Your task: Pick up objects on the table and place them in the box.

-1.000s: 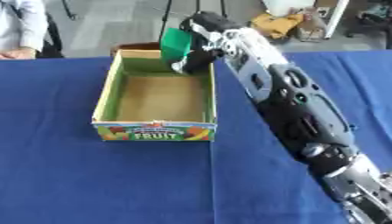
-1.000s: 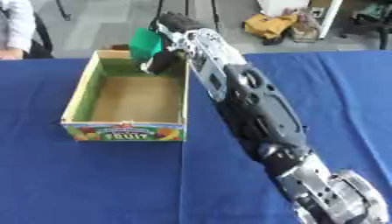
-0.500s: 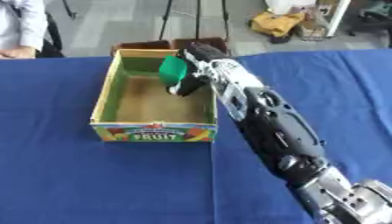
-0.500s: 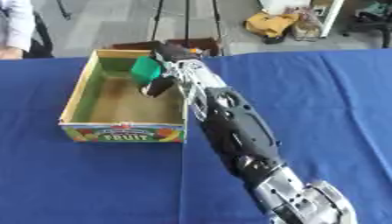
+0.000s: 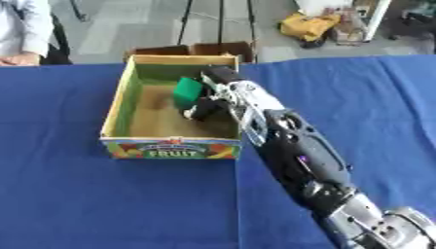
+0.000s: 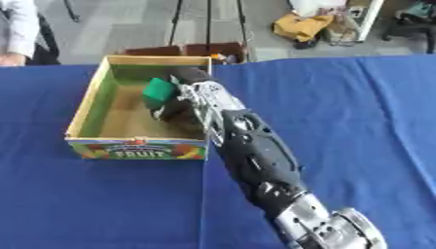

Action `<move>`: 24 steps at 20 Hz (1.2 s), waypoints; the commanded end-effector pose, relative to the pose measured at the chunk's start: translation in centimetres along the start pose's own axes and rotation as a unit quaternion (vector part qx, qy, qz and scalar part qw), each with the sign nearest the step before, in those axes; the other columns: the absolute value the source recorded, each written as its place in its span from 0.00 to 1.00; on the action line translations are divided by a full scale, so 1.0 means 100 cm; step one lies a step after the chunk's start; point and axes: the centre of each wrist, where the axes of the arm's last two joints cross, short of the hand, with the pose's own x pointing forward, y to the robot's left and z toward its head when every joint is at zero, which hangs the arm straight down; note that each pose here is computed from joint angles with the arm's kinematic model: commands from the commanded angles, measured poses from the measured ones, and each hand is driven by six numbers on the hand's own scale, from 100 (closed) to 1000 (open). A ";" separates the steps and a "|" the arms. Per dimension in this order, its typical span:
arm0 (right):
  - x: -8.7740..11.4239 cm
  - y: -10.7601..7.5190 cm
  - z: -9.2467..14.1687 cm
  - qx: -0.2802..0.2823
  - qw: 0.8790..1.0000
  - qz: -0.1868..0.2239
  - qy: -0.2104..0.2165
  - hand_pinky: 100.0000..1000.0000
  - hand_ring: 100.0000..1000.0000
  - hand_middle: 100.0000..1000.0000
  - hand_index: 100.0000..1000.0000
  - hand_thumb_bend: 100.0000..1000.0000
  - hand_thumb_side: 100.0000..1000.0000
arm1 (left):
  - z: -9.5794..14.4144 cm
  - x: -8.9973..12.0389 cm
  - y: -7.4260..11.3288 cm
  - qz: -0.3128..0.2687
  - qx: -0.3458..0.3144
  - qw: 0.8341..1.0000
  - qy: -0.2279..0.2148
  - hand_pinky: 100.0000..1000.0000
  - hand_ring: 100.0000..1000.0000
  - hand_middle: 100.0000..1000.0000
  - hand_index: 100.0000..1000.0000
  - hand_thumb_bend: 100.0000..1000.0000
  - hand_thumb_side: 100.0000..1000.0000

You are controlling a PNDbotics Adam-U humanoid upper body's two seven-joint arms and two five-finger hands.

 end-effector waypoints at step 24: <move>0.003 -0.106 0.050 -0.223 0.973 0.014 -0.055 0.67 0.61 0.65 0.77 0.59 0.73 | -0.006 0.004 0.001 -0.002 0.002 1.000 -0.013 0.75 0.91 0.90 0.99 0.00 1.00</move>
